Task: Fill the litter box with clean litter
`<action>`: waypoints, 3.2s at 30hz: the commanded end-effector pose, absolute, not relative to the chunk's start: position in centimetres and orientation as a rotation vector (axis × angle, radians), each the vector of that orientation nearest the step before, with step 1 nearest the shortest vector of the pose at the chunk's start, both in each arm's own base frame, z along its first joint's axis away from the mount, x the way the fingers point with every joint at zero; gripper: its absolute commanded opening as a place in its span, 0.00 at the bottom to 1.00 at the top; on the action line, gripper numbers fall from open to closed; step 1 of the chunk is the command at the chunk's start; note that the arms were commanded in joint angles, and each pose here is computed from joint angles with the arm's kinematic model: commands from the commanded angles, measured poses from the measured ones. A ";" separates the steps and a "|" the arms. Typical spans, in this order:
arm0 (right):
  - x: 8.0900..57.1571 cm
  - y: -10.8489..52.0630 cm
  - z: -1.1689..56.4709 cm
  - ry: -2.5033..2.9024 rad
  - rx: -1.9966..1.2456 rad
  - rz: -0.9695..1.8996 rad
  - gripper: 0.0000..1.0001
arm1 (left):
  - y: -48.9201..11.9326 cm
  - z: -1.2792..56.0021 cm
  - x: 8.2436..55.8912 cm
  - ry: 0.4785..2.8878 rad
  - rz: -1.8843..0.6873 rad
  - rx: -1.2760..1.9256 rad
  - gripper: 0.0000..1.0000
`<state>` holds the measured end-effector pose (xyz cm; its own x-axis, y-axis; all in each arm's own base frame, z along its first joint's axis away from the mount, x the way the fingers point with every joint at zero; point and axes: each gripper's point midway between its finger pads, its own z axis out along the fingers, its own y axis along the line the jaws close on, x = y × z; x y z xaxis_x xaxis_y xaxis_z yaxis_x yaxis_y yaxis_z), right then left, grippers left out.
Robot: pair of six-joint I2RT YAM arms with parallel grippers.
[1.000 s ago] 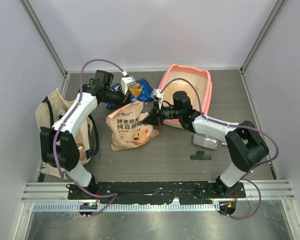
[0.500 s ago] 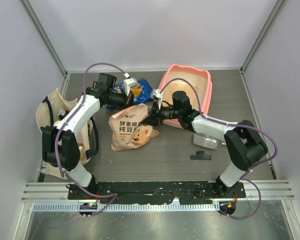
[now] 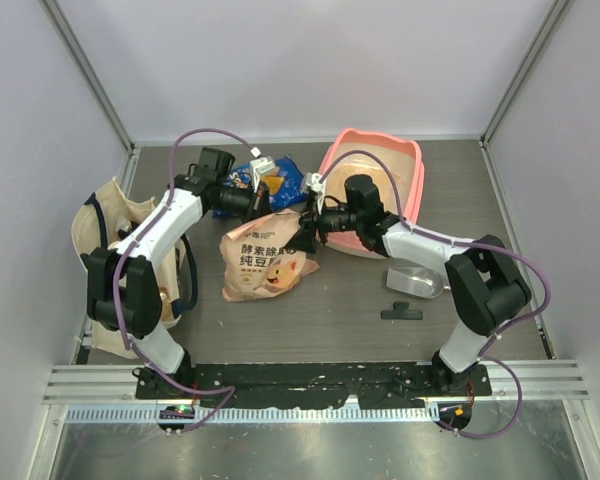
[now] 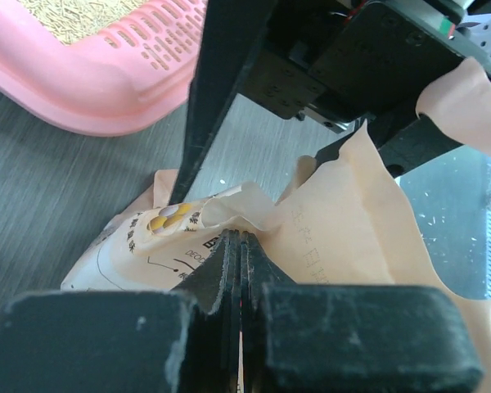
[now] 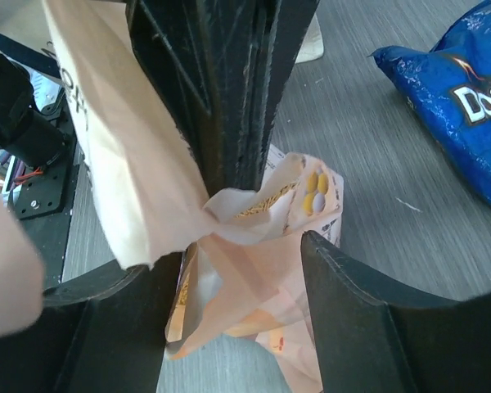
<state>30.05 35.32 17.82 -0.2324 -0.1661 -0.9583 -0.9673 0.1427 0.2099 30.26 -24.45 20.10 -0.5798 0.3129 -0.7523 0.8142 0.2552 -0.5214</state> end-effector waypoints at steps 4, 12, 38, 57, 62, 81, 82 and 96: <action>29.2 36.8 19.5 1.421 -1.259 1.340 0.67 | -25.1 21.7 29.5 1.979 -1.446 1.040 0.00; 28.6 37.6 19.6 1.416 -1.223 1.452 0.68 | -24.5 22.2 30.7 1.990 -1.434 1.029 0.00; 29.8 38.2 24.6 1.386 -0.980 1.606 0.04 | -17.5 28.2 37.1 1.972 -1.109 0.690 0.56; 30.0 35.2 22.8 1.553 -1.020 1.507 0.02 | -10.4 26.4 29.7 1.812 -0.497 0.758 0.83; 29.8 34.5 22.8 1.578 -1.023 1.495 0.02 | -10.3 26.8 29.0 1.803 -0.481 0.754 0.83; 30.1 33.6 22.8 1.692 -0.911 1.550 0.02 | -14.6 22.4 29.5 1.843 -0.887 0.723 0.66; 30.3 33.4 22.8 1.694 -0.903 1.546 0.02 | -14.7 22.2 29.5 1.852 -0.903 0.716 0.62; 30.5 32.0 22.2 1.831 -0.803 1.638 0.02 | -15.0 20.2 27.4 2.059 -1.126 0.520 0.00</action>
<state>30.19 33.09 19.47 -0.6680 -0.0952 -0.7380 -0.7441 0.0929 0.6616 28.45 -14.82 19.82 -0.5590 0.0761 -0.8256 0.7110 0.5562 -0.4302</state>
